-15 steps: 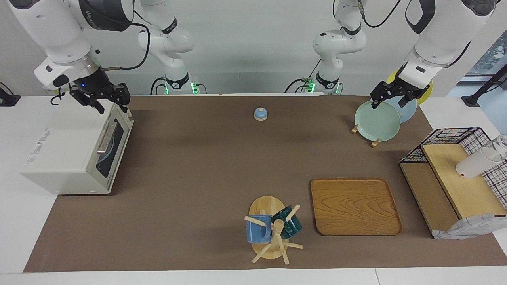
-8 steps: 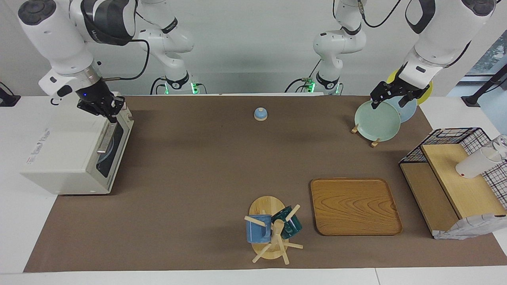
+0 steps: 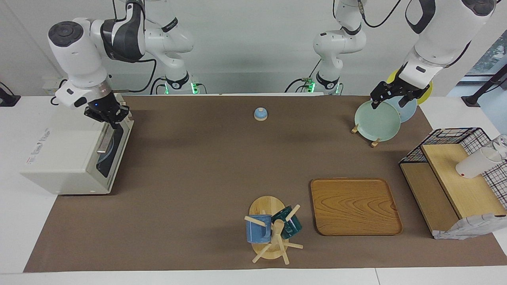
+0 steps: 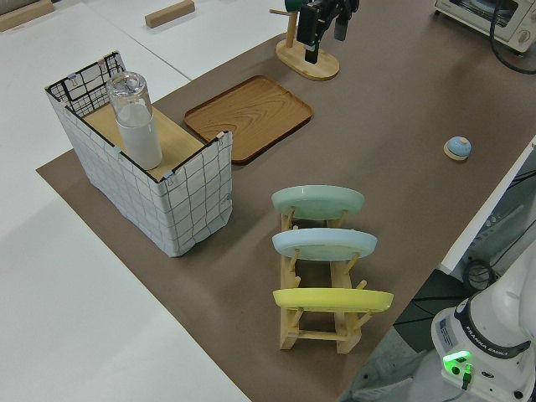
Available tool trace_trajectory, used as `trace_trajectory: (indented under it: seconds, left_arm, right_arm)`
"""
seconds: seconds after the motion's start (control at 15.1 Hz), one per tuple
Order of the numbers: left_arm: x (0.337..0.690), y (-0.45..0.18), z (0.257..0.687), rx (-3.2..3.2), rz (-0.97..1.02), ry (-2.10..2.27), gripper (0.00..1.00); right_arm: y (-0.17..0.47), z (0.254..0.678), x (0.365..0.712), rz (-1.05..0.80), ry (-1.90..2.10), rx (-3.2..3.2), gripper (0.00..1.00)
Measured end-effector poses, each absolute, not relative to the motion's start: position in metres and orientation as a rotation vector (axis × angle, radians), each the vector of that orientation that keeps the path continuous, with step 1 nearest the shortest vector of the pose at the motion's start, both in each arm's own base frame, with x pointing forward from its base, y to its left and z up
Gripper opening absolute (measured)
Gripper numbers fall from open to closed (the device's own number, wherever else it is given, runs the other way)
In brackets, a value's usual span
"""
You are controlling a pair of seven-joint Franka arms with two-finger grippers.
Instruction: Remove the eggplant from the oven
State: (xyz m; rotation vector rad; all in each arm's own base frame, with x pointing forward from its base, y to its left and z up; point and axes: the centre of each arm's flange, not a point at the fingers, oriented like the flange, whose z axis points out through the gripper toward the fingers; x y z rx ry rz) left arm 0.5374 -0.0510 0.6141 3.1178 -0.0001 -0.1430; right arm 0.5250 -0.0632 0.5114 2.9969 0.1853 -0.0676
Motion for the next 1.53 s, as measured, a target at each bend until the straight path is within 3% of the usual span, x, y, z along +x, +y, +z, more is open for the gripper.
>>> trace_trajectory:
  seconds: [0.6,1.53]
  left_arm:
    - [0.537,-0.051,0.614,3.118,-0.143,0.000,1.00]
    - [0.537,-0.051,0.614,3.118,-0.143,0.000,1.00]
  right_arm:
    - [-0.085,0.473,0.523,-0.096,0.341,2.990,0.01]
    - [-0.101,0.469,0.518,-0.093,0.380,2.986,0.01]
